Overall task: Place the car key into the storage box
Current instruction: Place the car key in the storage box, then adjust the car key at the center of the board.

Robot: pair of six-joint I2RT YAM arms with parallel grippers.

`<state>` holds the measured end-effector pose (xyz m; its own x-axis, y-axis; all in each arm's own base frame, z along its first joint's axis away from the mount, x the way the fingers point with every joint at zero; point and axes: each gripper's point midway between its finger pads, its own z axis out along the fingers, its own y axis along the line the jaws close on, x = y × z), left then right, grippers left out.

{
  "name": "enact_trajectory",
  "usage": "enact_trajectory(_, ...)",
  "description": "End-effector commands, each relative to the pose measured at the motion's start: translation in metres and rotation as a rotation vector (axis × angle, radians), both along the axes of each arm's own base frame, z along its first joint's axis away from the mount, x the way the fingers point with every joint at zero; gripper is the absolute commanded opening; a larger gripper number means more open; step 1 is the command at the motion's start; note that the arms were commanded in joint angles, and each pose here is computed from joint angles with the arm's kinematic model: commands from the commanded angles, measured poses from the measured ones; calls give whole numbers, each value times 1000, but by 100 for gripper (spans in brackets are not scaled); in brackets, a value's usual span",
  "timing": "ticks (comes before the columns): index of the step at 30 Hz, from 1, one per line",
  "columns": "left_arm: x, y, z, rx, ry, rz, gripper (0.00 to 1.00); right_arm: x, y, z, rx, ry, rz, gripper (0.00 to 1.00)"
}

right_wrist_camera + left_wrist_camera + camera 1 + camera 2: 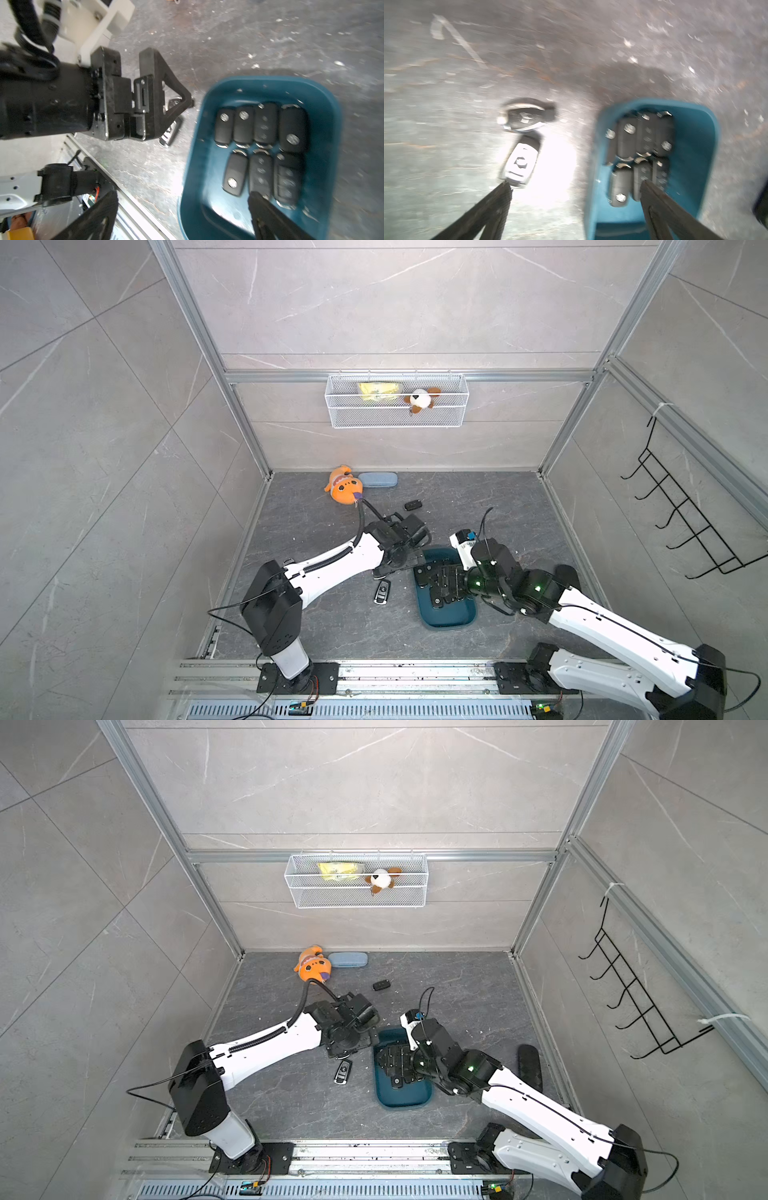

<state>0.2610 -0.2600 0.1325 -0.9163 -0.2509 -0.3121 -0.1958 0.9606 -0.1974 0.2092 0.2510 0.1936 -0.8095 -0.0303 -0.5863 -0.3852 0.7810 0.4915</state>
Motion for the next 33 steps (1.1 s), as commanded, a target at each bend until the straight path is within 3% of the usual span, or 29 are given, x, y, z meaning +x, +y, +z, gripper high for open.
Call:
enact_trajectory(1, 5, 45, 11, 53, -42, 84, 100, 11, 27, 23, 72, -50, 72, 99)
enact_trajectory(11, 14, 141, 12, 74, -74, 278, 100, 36, 69, 25, 89, -19, 128, 100)
enact_trajectory(20, 26, 217, -2, 111, -34, 398, 100, 53, 100, 18, 92, 29, 160, 100)
enact_trajectory(26, 35, 253, -14, 113, -16, 466, 100, 63, 116, 14, 89, 56, 171, 100)
enact_trajectory(33, 40, 269, -23, 88, 12, 498, 100, 77, 130, 11, 93, 43, 174, 100)
